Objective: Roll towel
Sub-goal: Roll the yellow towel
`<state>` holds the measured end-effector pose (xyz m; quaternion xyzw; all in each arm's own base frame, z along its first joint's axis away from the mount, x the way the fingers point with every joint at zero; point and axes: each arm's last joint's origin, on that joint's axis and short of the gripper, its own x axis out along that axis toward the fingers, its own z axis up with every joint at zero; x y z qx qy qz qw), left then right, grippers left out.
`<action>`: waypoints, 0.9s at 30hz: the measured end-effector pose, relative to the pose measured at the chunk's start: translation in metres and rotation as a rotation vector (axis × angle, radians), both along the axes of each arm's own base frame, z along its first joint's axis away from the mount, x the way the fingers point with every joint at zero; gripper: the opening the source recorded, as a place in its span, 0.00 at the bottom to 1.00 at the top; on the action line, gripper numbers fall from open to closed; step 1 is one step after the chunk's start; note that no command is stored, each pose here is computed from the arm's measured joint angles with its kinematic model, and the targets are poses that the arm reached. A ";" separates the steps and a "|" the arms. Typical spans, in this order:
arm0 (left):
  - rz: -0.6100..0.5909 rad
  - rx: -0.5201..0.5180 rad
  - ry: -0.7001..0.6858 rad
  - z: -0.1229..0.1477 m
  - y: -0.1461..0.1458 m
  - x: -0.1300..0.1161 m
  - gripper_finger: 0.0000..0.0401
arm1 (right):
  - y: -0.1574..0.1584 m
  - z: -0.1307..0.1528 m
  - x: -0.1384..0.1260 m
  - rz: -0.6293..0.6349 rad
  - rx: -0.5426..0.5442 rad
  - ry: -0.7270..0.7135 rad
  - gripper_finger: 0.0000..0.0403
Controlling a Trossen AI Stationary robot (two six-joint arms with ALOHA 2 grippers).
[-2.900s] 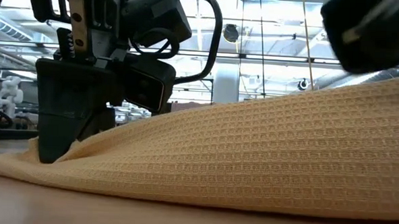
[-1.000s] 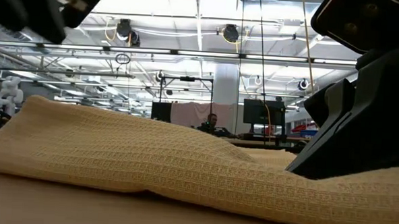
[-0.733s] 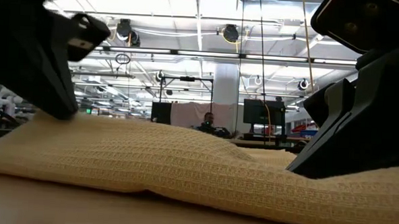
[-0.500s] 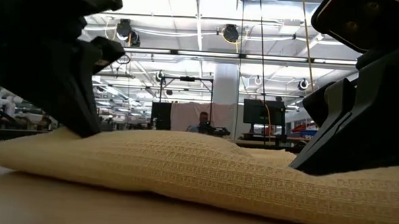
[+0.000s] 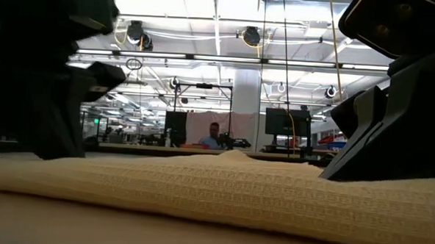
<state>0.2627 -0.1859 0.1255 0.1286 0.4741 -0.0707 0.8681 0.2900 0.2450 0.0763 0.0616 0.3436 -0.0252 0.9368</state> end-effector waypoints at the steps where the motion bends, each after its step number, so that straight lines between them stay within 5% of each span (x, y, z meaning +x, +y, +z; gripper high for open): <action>1: -0.013 0.005 0.000 0.003 -0.001 -0.002 0.03 | 0.000 0.000 0.000 0.000 0.000 0.000 0.00; 6: -0.054 0.006 -0.011 0.027 -0.003 -0.017 0.08 | 0.000 0.000 0.000 -0.011 0.020 0.003 0.00; 12: -0.149 0.011 -0.170 0.054 -0.025 -0.038 0.30 | 0.000 0.000 0.000 -0.007 0.030 0.008 0.00; 16: -0.244 0.067 -0.240 0.043 -0.044 -0.047 0.51 | 0.001 0.000 0.000 -0.005 0.036 0.006 0.00; 21: -0.206 0.187 -0.266 0.021 -0.050 -0.048 0.73 | 0.000 0.000 0.001 -0.004 0.039 0.006 0.00; 27: -0.223 0.200 -0.211 0.002 -0.047 -0.038 0.78 | 0.001 0.000 0.001 -0.001 0.048 0.002 0.00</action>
